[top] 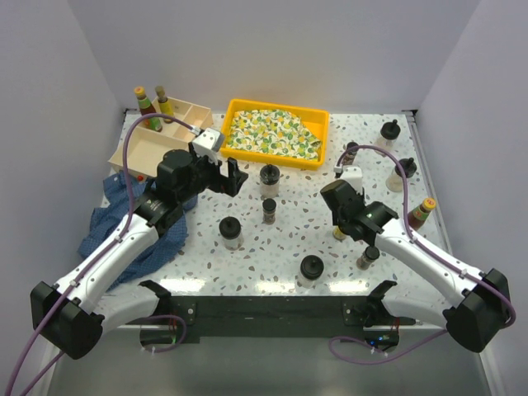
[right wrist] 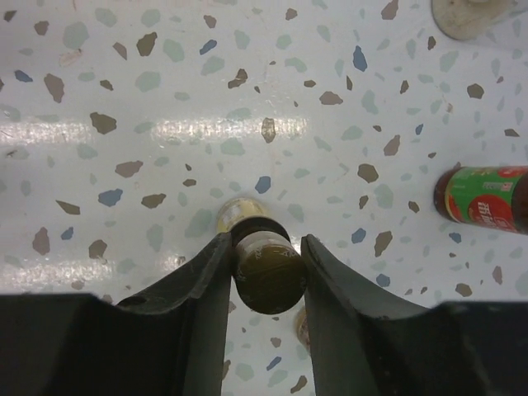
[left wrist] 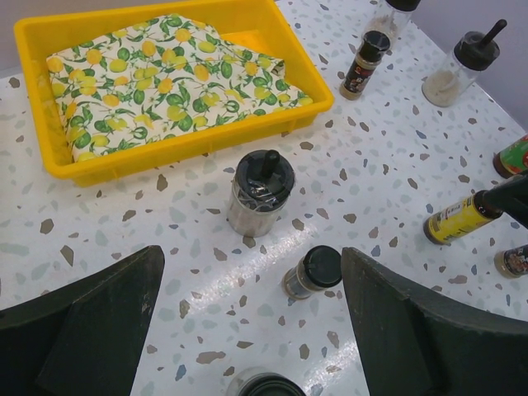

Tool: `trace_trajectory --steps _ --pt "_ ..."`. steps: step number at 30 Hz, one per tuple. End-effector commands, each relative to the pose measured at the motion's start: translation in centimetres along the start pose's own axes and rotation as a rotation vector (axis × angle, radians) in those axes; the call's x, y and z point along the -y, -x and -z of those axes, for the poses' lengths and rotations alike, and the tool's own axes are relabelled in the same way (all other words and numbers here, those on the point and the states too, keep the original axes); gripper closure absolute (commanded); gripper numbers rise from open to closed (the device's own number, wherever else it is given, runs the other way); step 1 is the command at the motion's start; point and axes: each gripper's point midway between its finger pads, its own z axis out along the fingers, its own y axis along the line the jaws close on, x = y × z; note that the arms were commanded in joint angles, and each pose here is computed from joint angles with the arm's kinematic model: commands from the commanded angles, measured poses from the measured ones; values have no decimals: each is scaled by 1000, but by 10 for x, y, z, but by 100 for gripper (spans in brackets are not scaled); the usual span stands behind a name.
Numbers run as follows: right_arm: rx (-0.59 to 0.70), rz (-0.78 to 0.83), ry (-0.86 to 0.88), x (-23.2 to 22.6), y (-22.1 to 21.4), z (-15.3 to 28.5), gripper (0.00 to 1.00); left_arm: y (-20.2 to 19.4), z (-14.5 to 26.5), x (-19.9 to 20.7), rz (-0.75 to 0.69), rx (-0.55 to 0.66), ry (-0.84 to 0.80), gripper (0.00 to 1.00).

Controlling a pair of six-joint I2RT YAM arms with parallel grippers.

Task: Organize the condiment bottles
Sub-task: Move the bottle to the center of the board.

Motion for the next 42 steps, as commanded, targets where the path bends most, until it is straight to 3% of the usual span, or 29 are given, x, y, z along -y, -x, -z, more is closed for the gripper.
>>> trace_trajectory --steps 1,4,6,16,24,29,32,33,35,36,40,42 --pt "58 -72 68 -13 17 3 73 25 5 5 -2 71 -6 7" --pt "57 -79 161 -29 26 13 90 26 6 4 -3 72 -1 7" --pt "60 -67 218 -43 29 21 93 28 7 3 -6 78 10 7" --pt "126 63 467 -139 29 80 92 35 16 -11 -2 109 97 8" --pt "157 89 575 -190 17 98 87 38 21 -26 -6 110 181 8" --pt "166 120 577 -203 11 101 68 38 22 -24 -9 113 175 8" --pt "167 121 565 -199 12 102 51 43 23 -27 -24 105 193 8" --pt "168 120 565 -198 13 103 41 45 25 -27 -16 105 196 7" --pt "181 116 584 -194 19 111 35 50 27 -24 -17 72 187 8" --pt "182 111 587 -191 23 116 25 52 29 -20 -16 61 174 8" --pt "224 73 610 -173 41 134 6 36 29 4 5 -50 48 10" --pt "256 36 620 -159 48 142 1 24 26 20 19 -99 -19 12"
